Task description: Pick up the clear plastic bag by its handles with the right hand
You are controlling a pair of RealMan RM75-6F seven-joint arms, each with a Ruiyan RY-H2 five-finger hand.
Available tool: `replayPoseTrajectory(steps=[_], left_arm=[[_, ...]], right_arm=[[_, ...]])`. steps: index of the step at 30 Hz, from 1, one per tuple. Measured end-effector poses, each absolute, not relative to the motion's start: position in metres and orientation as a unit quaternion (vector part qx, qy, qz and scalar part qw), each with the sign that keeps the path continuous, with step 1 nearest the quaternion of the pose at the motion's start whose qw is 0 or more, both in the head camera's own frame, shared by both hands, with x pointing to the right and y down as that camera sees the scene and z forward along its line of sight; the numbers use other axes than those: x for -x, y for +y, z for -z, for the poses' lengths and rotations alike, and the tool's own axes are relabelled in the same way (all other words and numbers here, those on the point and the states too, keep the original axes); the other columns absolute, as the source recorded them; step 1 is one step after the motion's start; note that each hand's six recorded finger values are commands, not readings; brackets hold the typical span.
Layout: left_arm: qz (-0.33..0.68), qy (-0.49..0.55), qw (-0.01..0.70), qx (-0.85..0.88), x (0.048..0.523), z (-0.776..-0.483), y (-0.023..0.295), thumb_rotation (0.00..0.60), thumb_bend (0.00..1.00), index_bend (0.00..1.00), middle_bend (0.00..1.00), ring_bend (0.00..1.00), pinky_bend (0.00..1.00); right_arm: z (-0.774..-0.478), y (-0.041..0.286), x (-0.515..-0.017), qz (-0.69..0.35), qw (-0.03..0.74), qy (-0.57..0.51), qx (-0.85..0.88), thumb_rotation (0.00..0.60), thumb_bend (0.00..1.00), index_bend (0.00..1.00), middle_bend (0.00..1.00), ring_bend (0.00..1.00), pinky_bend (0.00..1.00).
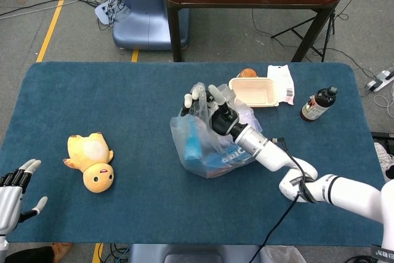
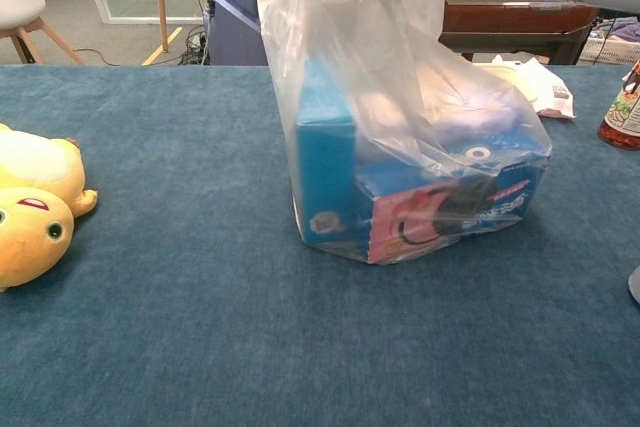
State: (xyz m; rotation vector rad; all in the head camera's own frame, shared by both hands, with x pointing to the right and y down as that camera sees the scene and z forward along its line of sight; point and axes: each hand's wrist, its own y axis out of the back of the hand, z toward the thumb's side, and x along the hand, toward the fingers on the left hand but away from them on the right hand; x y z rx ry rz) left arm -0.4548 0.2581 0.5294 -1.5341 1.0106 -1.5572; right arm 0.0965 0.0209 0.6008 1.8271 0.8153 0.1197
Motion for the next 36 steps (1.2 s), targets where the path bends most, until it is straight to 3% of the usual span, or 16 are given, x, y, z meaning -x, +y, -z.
replayPoseTrajectory(steps=[8,14,19,26,36], left_arm=[[0.604,0.393,0.358,0.594,0.456,-0.529,0.259,0.600,0.21,0.15,0.16,0.21,0.22],[0.602,0.393,0.358,0.595,0.455,-0.529,0.258,0.600,0.21,0.15,0.16,0.21,0.22],[0.601,0.392,0.359,0.596,0.453,-0.529,0.257,0.600,0.21,0.15,0.16,0.21,0.22],[0.600,0.392,0.360,0.597,0.451,-0.528,0.256,0.600,0.21,0.15,0.16,0.21,0.22],[0.602,0.390,0.361,0.596,0.451,-0.529,0.255,0.600,0.21,0.15,0.16,0.21,0.22]], right_arm=[[-0.596,0.015,-0.107,-0.079,0.550,0.344,-0.757,0.382,0.04,0.60,0.55,0.46,0.48],[-0.602,0.011,-0.114,-0.076,0.560,0.368,-0.738,0.491,0.11,0.60,0.55,0.47,0.64],[-0.590,0.005,-0.115,-0.090,0.572,0.372,-0.726,0.594,0.25,0.65,0.62,0.60,0.76],[-0.567,0.000,-0.112,-0.105,0.576,0.356,-0.729,0.600,0.41,0.72,0.76,0.76,0.89],[-0.537,-0.014,-0.102,-0.122,0.575,0.350,-0.729,0.600,0.44,0.81,0.87,0.89,0.99]])
